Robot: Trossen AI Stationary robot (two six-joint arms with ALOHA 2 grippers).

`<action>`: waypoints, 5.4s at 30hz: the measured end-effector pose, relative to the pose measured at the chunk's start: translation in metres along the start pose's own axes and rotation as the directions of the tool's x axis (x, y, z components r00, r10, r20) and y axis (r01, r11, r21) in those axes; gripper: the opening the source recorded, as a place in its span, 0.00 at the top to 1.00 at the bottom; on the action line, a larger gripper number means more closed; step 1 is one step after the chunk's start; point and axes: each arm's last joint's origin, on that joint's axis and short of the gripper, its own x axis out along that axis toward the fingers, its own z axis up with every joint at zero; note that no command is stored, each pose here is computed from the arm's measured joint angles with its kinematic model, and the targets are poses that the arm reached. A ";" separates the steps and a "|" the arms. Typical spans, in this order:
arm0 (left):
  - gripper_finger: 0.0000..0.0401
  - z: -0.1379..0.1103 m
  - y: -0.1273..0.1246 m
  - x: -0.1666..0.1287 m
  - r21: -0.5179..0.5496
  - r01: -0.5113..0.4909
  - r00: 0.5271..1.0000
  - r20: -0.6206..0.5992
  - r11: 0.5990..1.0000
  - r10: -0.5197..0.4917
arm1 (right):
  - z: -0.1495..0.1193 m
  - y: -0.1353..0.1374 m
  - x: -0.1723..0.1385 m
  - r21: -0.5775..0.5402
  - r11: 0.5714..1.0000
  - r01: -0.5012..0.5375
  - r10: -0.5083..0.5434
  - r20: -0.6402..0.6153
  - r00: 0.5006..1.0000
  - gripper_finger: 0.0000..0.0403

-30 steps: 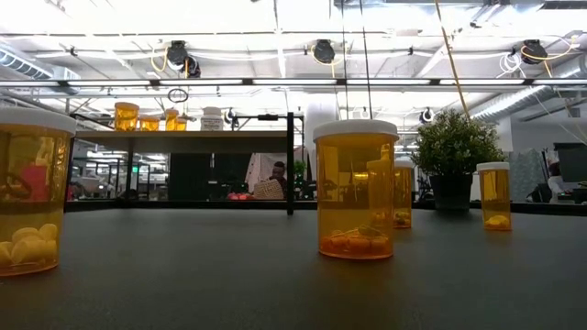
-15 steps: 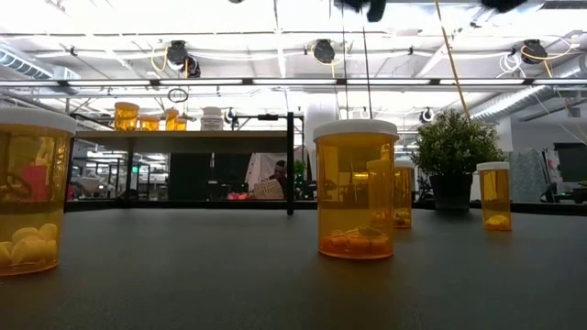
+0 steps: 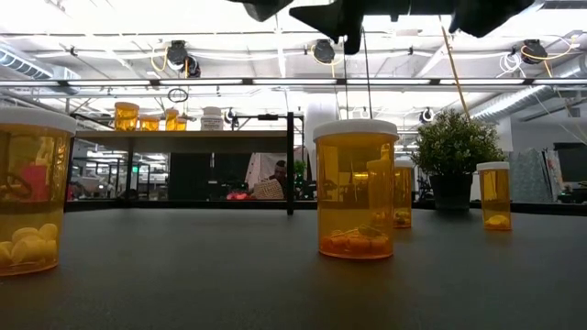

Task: Pick and place medicine bottles onto shelf by color
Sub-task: Put the white pill bottle on the shelf aligned with the other white pill bottle

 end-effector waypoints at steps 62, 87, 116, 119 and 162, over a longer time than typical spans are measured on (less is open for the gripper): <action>0.35 0.022 0.007 -0.026 -0.360 0.582 0.764 -0.067 0.729 -0.642 | -0.016 0.006 -0.028 -0.386 0.742 -0.548 0.310 -0.527 0.791 0.54; 0.34 0.003 -0.021 0.017 -0.294 0.603 0.753 -0.095 0.741 -0.651 | -0.015 0.006 -0.028 -0.420 0.758 -0.499 0.256 -0.512 0.820 0.54; 0.44 0.002 -0.021 0.026 -0.288 0.574 0.782 -0.086 0.767 -0.617 | -0.013 0.005 -0.027 -0.411 0.783 -0.467 0.241 -0.491 0.837 0.54; 0.45 0.002 -0.021 0.026 -0.287 0.572 0.784 -0.087 0.769 -0.615 | -0.013 0.005 -0.027 -0.410 0.785 -0.465 0.240 -0.491 0.838 0.54; 0.56 0.024 0.004 0.004 -0.419 0.480 0.873 0.309 0.770 -0.377 | 0.014 0.015 -0.026 -0.315 0.883 -0.348 0.263 -0.282 0.923 0.36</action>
